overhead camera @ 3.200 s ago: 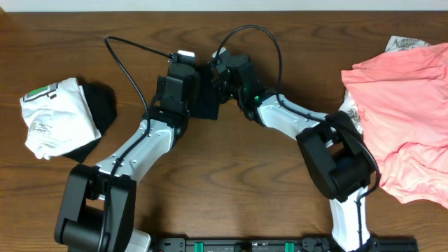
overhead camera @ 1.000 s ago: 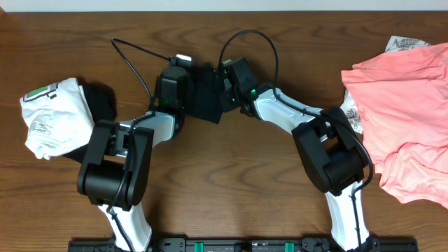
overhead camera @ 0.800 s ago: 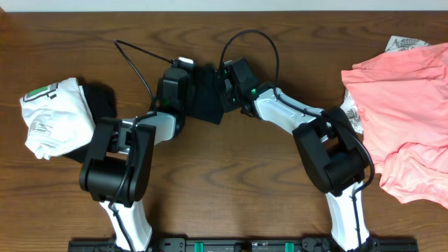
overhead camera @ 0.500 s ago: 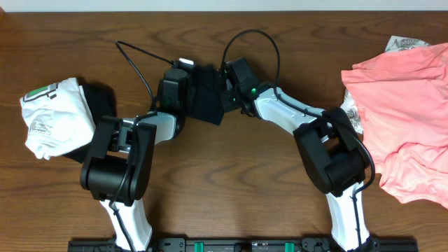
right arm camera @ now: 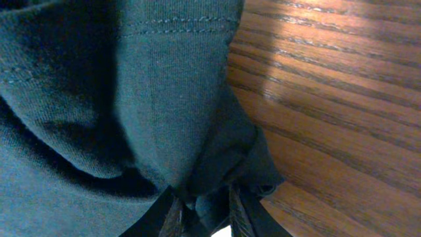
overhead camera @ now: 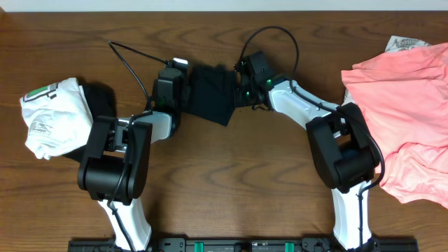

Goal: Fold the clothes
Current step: 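Release the black bundle with both grippers and pull them apart, then grasp the black bundle's left and right sides with both grippers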

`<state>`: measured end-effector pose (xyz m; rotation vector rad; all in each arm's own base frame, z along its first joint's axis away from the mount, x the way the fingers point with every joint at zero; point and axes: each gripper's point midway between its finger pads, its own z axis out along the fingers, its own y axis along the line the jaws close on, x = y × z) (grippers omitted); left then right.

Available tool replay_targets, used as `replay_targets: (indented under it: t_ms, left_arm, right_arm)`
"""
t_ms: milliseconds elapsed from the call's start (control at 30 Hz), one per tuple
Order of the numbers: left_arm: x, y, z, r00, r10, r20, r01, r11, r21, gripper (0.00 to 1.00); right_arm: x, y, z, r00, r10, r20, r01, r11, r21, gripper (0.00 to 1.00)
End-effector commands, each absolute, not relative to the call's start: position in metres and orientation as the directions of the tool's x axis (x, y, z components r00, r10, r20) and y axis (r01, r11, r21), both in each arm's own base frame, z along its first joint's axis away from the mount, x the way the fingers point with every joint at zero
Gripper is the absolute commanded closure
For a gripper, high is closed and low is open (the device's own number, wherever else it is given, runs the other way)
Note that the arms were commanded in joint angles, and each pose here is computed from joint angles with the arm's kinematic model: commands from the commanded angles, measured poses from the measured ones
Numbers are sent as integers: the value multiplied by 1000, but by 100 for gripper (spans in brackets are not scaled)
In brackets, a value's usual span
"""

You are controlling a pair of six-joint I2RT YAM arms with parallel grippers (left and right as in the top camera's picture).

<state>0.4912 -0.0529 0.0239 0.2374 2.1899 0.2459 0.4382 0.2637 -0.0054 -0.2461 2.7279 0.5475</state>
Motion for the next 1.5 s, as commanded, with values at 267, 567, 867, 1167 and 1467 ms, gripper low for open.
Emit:
replay_targets:
  t_ms: [267, 567, 867, 1167, 1467]
  left_arm:
    - [485, -50, 42, -608, 166, -776, 26, 981, 190, 57]
    - [466, -61, 61, -651, 100, -752, 52, 995, 88, 56]
    - [449, -90, 84, -652, 126, -748, 150, 988, 35, 56]
    - [417, -117, 97, -711, 84, -698, 194, 978, -80, 45]
    - [372, -159, 83, -859, -22, -512, 211, 895, -393, 36]
  right_arm:
    - [319, 196, -101, -982, 25, 185, 58, 983, 175, 87]
    - [266, 152, -85, -904, 25, 426, 58, 996, 65, 88]
    - [276, 147, -67, -927, -12, 375, 16, 997, 71, 97]
    - [330, 153, 38, -999, -35, 25, -30, 983, 181, 81]
    - [361, 212, 109, -949, -159, -273, -275, 842, 464, 62]
